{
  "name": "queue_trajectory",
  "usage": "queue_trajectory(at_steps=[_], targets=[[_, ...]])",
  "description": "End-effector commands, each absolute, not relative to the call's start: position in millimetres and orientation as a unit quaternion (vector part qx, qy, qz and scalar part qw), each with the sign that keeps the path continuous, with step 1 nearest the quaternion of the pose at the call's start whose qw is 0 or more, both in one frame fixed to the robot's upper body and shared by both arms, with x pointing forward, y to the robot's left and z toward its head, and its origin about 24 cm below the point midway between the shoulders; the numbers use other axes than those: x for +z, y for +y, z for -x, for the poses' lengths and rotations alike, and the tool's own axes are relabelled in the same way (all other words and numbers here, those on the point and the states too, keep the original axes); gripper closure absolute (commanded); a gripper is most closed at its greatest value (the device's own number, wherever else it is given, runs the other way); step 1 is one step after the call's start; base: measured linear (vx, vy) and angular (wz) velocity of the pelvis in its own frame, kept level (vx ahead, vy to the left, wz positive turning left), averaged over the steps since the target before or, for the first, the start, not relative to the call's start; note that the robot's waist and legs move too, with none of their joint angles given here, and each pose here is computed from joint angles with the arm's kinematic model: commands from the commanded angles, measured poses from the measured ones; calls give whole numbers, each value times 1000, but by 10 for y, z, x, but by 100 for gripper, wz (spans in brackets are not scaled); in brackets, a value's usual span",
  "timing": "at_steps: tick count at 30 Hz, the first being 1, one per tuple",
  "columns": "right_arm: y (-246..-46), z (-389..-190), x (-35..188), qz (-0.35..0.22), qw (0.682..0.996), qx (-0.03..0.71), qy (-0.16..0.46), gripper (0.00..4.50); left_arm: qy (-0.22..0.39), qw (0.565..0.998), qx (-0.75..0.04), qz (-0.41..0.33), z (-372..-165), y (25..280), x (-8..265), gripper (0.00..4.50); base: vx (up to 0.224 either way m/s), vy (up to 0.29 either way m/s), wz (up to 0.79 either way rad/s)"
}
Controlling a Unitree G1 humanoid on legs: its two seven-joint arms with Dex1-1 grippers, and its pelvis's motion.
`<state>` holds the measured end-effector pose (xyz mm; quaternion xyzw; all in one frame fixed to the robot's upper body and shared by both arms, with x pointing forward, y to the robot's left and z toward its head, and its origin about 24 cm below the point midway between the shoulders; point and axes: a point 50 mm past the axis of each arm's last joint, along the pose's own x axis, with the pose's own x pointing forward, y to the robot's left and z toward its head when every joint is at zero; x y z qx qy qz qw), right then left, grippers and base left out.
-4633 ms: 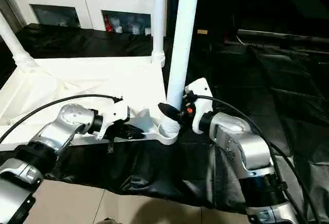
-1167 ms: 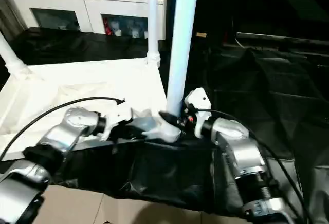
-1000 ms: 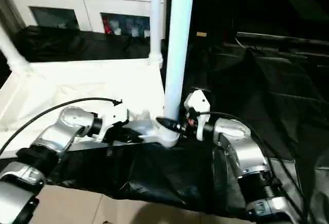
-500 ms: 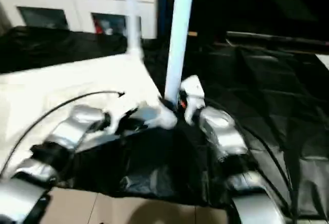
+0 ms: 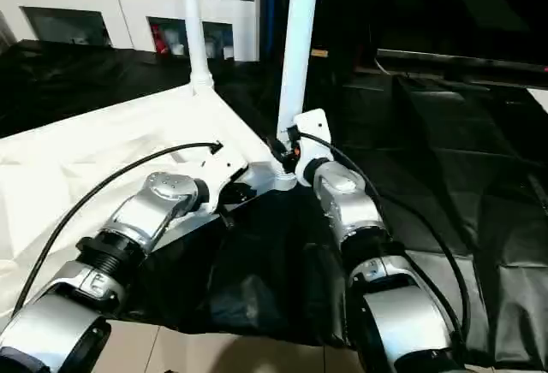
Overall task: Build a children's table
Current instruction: Insert table leg to table base
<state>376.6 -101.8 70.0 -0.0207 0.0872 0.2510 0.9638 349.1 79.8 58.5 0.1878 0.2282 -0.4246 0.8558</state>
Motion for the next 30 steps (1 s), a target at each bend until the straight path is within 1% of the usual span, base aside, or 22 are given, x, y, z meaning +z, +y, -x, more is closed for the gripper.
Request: queue_trajectory(at_steps=[1, 2, 3, 4, 6, 8, 12, 13, 14, 15, 16, 17, 21, 23, 24, 25, 27, 30], targets=[[-1045, -3565, 206, 25, 946, 254, 199, 262, 165, 855, -448, -202, -3522, 680, 860, 450, 0, 0, 0], [-1046, -3567, 209, 24, 946, 254, 198, 262, 164, 855, -449, -202, -3521, 680, 860, 450, 0, 0, 0], [-1051, -3577, 222, 22, 947, 253, 195, 227, 163, 852, -454, -203, -3514, 679, 861, 450, 0, 0, 0], [-1052, -3583, 233, 18, 948, 253, 192, 227, 163, 850, -458, -202, -3510, 679, 862, 450, 0, 0, 0], [-1055, -3598, 262, 11, 949, 254, 187, 192, 165, 845, -468, -201, -3497, 682, 857, 450, 0, 0, 0], [-1058, -3609, 285, 12, 950, 256, 181, 183, 165, 842, -473, -200, -3491, 685, 856, 450, 0, 0, 0], [-1093, -3641, 413, 18, 947, 283, 148, 148, 159, 826, -501, -205, -3450, 731, 848, 450, 0, 0, 0], [-1093, -3641, 413, 18, 947, 283, 148, 148, 159, 826, -501, -205, -3450, 731, 848, 450, 0, 0, 0], [-1102, -3640, 426, 20, 947, 287, 145, 131, 159, 823, -504, -208, -3446, 742, 844, 450, 0, 0, 0], [-1120, -3635, 444, 23, 945, 295, 140, 131, 159, 822, -506, -208, -3444, 756, 845, 450, 0, 0, 0], [-1136, -3625, 462, 26, 943, 304, 135, 112, 158, 820, -510, -208, -3438, 767, 845, 450, 0, 0, 0], [-1139, -3624, 465, 27, 942, 306, 134, 107, 158, 819, -511, -208, -3437, 769, 845, 450, 0, 0, 0], [-1226, -3506, 579, 56, 916, 383, 104, 94, 161, 796, -546, -205, -3377, 834, 821, 450, 0, 0, 0], [-1246, -3476, 594, 62, 910, 398, 102, 94, 159, 790, -555, -204, -3361, 840, 819, 450, 0, 0, 0], [-1310, -3413, 609, 81, 896, 424, 102, 94, 154, 774, -580, -205, -3322, 856, 812, 450, 0, 0, 0], [-1315, -3407, 610, 82, 895, 426, 102, 94, 154, 772, -582, -205, -3319, 858, 811, 450, 0, 0, 0], [-1368, -3351, 608, 98, 883, 446, 107, 94, 155, 757, -600, -208, -3288, 879, 795, 450, 0, 0, 0], [-1413, -3250, 618, 104, 864, 478, 116, 94, 148, 738, -626, -205, -3249, 896, 790, 450, 0, 0, 0]])
